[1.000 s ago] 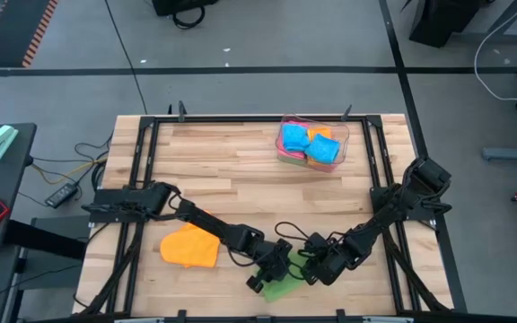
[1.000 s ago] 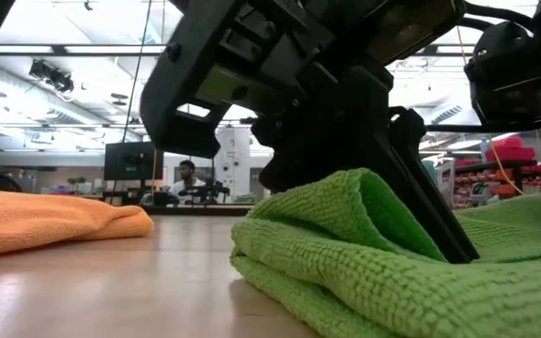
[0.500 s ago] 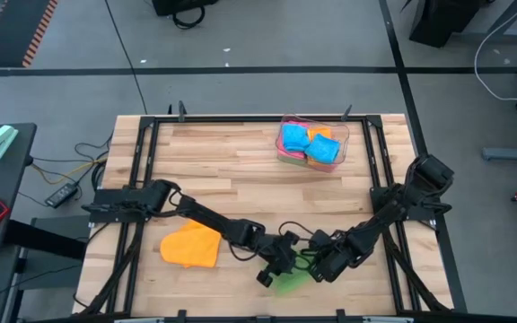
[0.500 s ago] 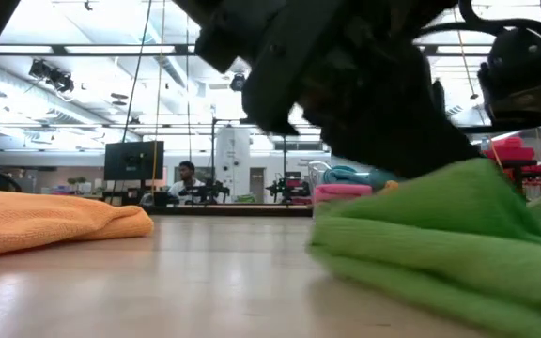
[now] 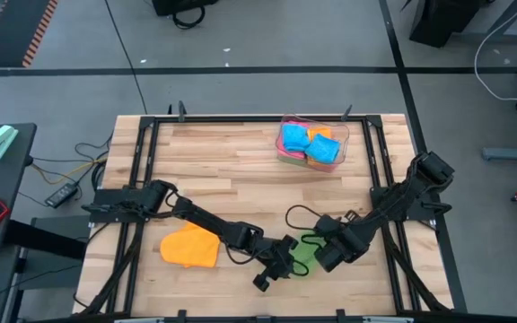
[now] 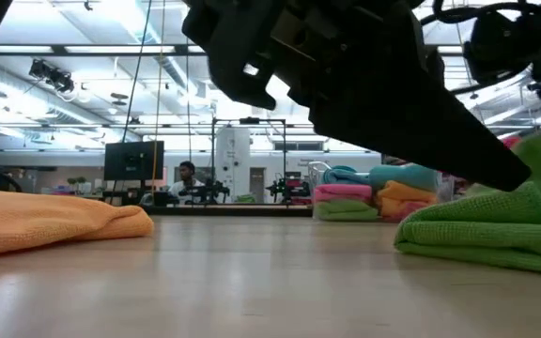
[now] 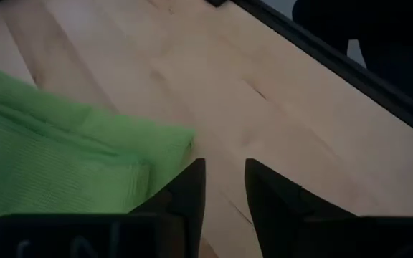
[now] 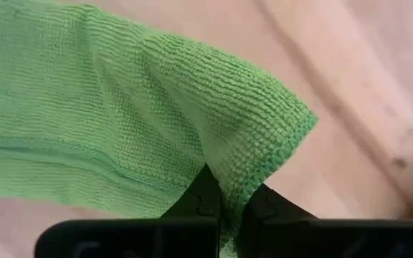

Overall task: Fold microfiber towels
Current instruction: Fold the green towel

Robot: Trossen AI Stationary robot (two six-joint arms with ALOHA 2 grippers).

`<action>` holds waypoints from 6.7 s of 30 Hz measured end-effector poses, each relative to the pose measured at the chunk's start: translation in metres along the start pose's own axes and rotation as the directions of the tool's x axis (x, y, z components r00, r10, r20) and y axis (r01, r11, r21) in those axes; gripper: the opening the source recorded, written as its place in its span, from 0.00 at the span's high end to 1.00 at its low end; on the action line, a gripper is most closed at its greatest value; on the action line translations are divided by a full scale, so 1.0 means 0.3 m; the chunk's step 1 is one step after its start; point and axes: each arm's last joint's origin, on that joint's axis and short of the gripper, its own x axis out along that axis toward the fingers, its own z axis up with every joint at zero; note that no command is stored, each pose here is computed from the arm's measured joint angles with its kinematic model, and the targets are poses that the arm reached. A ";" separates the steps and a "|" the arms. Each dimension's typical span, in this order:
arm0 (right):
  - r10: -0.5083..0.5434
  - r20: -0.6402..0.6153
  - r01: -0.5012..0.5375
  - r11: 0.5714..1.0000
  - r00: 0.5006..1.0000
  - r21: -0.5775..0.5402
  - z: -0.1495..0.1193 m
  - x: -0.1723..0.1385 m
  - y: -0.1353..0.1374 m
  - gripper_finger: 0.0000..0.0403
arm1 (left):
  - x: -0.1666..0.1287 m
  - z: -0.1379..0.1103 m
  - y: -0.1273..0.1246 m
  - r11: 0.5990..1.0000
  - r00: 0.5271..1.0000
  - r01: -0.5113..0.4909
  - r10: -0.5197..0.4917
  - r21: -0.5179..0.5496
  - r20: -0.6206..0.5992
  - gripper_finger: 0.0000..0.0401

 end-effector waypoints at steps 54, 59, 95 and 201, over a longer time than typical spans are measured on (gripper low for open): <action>0.051 0.150 -0.042 0.997 0.987 -0.063 0.032 -0.038 0.028 0.96 | 0.084 -0.260 -0.030 0.901 0.940 -0.161 0.265 -0.404 0.215 0.93; 0.068 0.194 -0.056 0.996 0.979 -0.067 0.038 -0.040 0.036 0.96 | 0.084 -0.260 -0.031 0.886 0.937 -0.168 0.280 -0.433 0.210 0.93; 0.310 0.286 -0.195 0.909 0.907 -0.368 0.060 0.006 0.180 0.95 | 0.082 -0.265 -0.016 0.863 0.928 -0.189 0.313 -0.469 0.202 0.93; 0.298 0.411 -0.175 0.934 0.862 -0.311 0.044 0.088 0.129 0.36 | 0.085 -0.270 -0.021 0.879 0.942 -0.168 0.277 -0.445 0.191 0.91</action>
